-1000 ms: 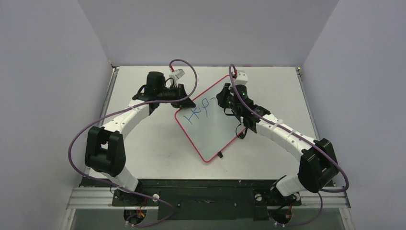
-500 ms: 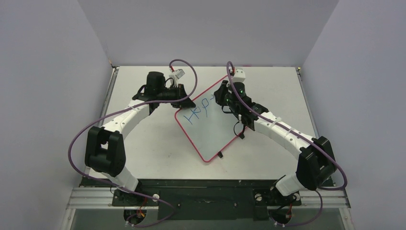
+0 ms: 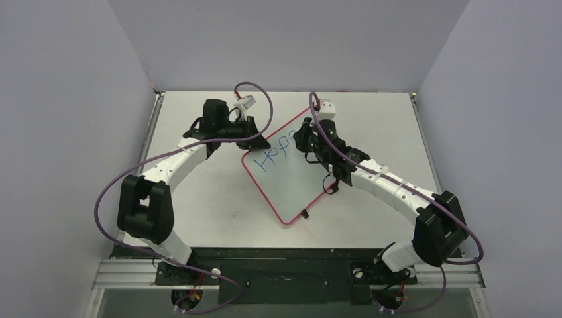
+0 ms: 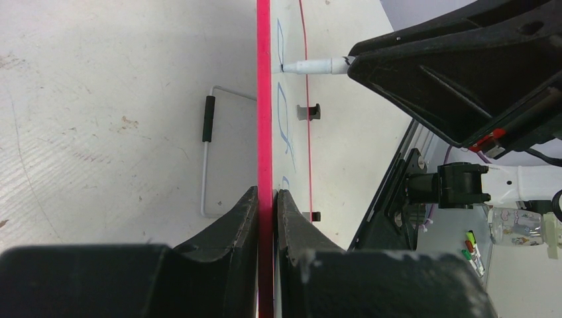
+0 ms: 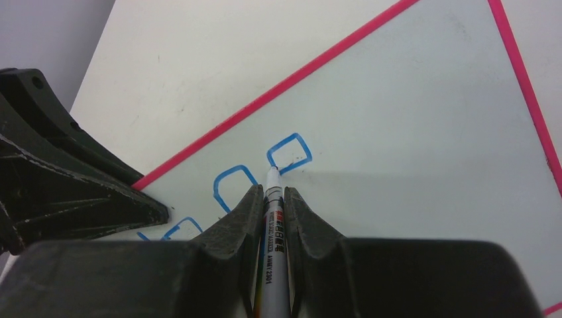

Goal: Write a sentence on the whiteboard

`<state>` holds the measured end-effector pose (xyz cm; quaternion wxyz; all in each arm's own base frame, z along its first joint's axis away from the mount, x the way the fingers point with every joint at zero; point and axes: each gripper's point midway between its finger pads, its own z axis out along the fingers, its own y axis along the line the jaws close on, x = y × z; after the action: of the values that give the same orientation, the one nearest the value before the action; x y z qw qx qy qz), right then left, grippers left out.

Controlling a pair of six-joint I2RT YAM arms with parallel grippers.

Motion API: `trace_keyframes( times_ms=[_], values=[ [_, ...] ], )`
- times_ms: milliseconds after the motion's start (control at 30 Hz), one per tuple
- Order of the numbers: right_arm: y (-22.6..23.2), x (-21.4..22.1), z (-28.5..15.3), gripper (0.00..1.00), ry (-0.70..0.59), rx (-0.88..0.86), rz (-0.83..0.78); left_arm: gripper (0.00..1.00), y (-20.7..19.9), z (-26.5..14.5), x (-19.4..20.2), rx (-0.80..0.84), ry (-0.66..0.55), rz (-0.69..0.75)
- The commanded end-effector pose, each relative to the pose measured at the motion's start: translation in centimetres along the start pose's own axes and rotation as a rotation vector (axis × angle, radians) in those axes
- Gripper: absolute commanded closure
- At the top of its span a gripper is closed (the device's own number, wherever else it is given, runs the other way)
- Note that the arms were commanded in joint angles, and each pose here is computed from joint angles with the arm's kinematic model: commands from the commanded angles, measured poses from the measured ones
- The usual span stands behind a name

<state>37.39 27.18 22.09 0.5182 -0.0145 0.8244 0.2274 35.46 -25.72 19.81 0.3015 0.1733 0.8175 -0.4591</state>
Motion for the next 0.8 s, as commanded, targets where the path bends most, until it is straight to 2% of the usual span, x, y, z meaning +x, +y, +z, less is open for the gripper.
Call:
trace_keyframes(
  times_ms=[0,333,500,767],
  values=[
    [-0.6,1.4,-1.1,1.00,0.024,0.012,-0.011,1.00,-2.5,-0.8,-2.1,0.062,-0.053,0.133],
    [-3.6,1.9,-2.1,1.00,0.015,0.099,-0.004,1.00,-2.4,-0.8,-2.0,0.060,-0.052,0.131],
    [-5.1,0.5,-1.9,1.00,-0.013,0.145,0.015,1.00,-2.4,-0.8,-2.0,0.060,-0.052,0.132],
    [-4.1,-3.4,-1.7,1.00,-0.083,0.138,0.008,1.00,-2.3,-0.7,-1.9,0.057,-0.049,0.126]
  ],
)
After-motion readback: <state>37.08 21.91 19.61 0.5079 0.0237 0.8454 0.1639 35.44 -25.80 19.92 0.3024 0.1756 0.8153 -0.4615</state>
